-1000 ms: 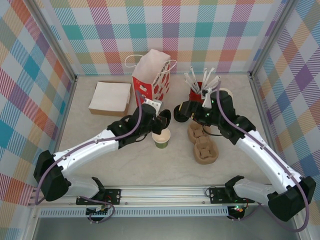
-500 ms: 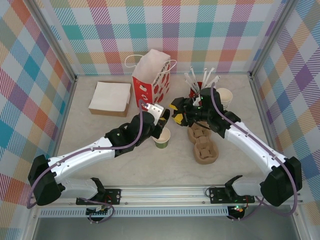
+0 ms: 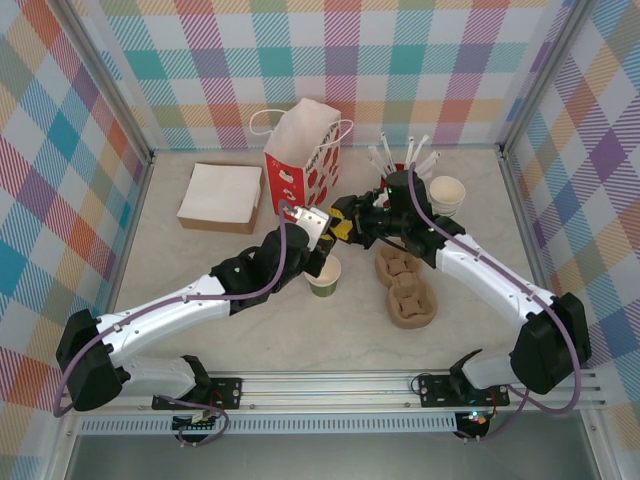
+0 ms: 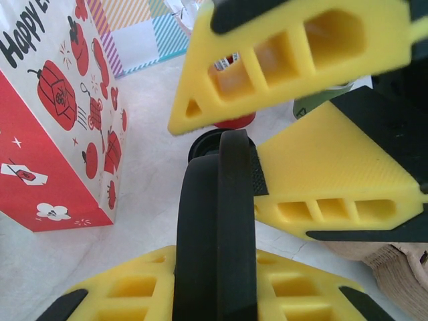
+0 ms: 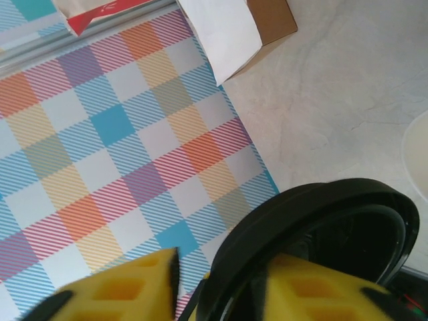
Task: Pack the takeout coffee
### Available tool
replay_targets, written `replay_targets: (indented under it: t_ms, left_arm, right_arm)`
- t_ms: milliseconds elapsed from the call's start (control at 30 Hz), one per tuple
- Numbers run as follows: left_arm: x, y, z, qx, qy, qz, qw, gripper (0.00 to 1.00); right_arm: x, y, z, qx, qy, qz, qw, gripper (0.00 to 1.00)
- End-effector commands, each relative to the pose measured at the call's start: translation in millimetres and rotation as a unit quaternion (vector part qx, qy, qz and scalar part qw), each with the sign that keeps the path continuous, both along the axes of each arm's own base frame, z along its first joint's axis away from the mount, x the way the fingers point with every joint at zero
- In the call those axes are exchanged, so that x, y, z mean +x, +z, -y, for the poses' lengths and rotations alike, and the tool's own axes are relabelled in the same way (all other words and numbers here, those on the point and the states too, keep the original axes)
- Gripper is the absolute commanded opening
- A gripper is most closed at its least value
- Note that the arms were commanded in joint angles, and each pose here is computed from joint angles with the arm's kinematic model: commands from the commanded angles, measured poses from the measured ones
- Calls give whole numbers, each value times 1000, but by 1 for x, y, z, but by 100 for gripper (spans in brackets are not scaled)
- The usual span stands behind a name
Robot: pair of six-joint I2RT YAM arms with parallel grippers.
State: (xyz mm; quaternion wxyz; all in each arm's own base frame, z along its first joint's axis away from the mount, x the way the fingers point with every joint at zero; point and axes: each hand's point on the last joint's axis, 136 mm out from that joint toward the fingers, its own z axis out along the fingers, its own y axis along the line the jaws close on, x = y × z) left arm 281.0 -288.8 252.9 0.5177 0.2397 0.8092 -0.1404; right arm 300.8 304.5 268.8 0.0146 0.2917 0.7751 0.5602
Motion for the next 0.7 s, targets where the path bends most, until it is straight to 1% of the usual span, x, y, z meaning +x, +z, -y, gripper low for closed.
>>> replay_targets:
  t_ms: [0,67,133,233,300,333,400,533,600,667]
  left_arm:
    - [-5,8,2,-5,-7,17,1000,21]
    - [-5,9,1,-6,-5,17,1000,23]
    - [-6,10,-1,-6,-2,16,1000,30]
    - [-8,14,-7,-12,6,12,1000,49]
    - [-12,18,-12,-26,7,5,1000,66]
    - [-14,20,-14,-35,6,0,999,72]
    - [-18,26,-24,-61,14,-16,998,82]
    - [-21,40,-51,-135,44,-56,988,95]
    - [-21,42,-66,-184,71,-98,975,100]
    - [-20,46,-74,-237,87,-138,958,100]
  right_arm:
    - [1,19,-6,22,5,14,1000,25]
    - [0,16,-3,14,3,18,1000,15]
    - [-2,14,0,7,4,29,1000,9]
    - [-5,11,5,-7,4,53,999,6]
    - [-7,8,9,-20,10,83,996,6]
    - [-8,8,10,-28,16,101,994,6]
    - [-10,10,13,-44,28,154,987,5]
    - [-12,12,17,-64,48,261,962,5]
    - [-14,15,17,-69,63,315,944,5]
    - [-17,15,15,-76,81,359,927,5]
